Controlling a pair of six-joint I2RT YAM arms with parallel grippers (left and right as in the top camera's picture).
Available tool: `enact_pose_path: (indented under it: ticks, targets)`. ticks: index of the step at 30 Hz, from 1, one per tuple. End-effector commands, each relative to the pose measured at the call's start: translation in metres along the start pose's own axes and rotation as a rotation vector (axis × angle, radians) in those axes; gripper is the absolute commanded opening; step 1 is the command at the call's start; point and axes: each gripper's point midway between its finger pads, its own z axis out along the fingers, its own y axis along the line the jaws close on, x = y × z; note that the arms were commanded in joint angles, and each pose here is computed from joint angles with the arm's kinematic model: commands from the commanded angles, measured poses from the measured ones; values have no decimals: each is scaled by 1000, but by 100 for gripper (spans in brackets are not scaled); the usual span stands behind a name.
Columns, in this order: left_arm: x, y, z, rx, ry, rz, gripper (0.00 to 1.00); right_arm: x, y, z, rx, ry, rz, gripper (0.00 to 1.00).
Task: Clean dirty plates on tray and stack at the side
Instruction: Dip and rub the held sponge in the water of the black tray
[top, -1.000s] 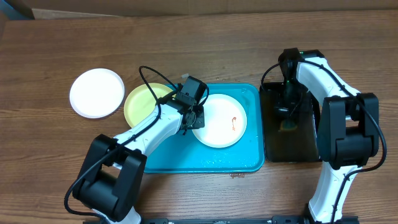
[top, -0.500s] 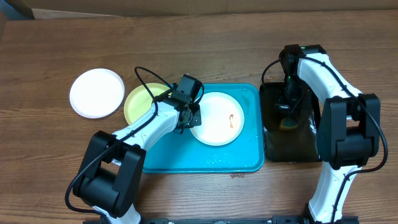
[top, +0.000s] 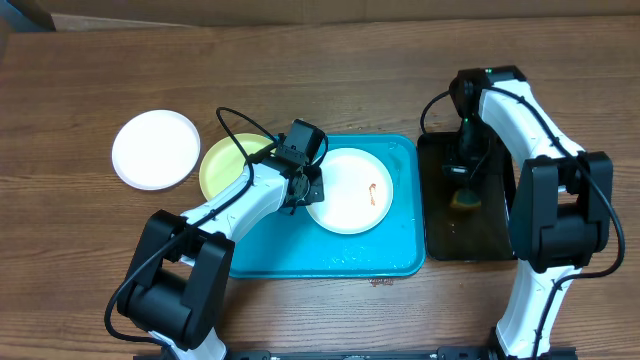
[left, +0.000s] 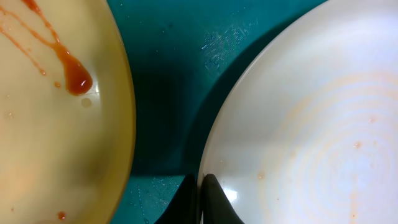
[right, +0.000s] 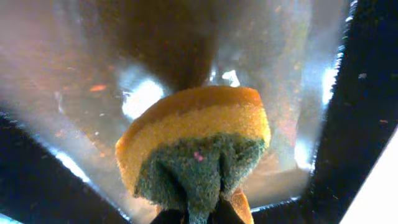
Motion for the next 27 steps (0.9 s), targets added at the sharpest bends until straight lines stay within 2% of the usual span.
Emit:
enact_pose_path:
  ticks: [1,3,6,8,11,15,18,20,21,24,27]
  targets:
    - [-4,-5,1,25,5,-19,5,-10,0,-31,-9,-98,12,4]
    - [-4,-8,1,38,7,-18,21,-8,0,-32,-8,-94,11,4]
    - [-9,-9,1,45,-10,-21,24,-6,-1,-32,-4,-84,11,4]
    - [-13,-8,1,50,-25,-28,21,-6,-2,-32,-3,-82,10,4]
    - [-15,-5,1,49,-23,-38,4,-3,-2,-31,1,-72,9,4]
    - [2,-5,1,60,52,-79,5,-1,-3,-31,5,-63,7,4]
    - [11,-7,0,78,96,-81,26,-1,-3,-31,4,-65,1,4]
    - [8,-7,0,75,84,-80,32,-2,-3,-31,3,-68,1,4]
    - [4,-6,0,69,62,-79,29,-3,-3,-31,1,-71,-10,4]
    - [-2,-7,1,70,38,-79,4,-3,-3,-32,2,-73,-17,4]
    - [-2,-8,0,73,39,-78,4,-4,-2,-32,-3,-74,-17,4]
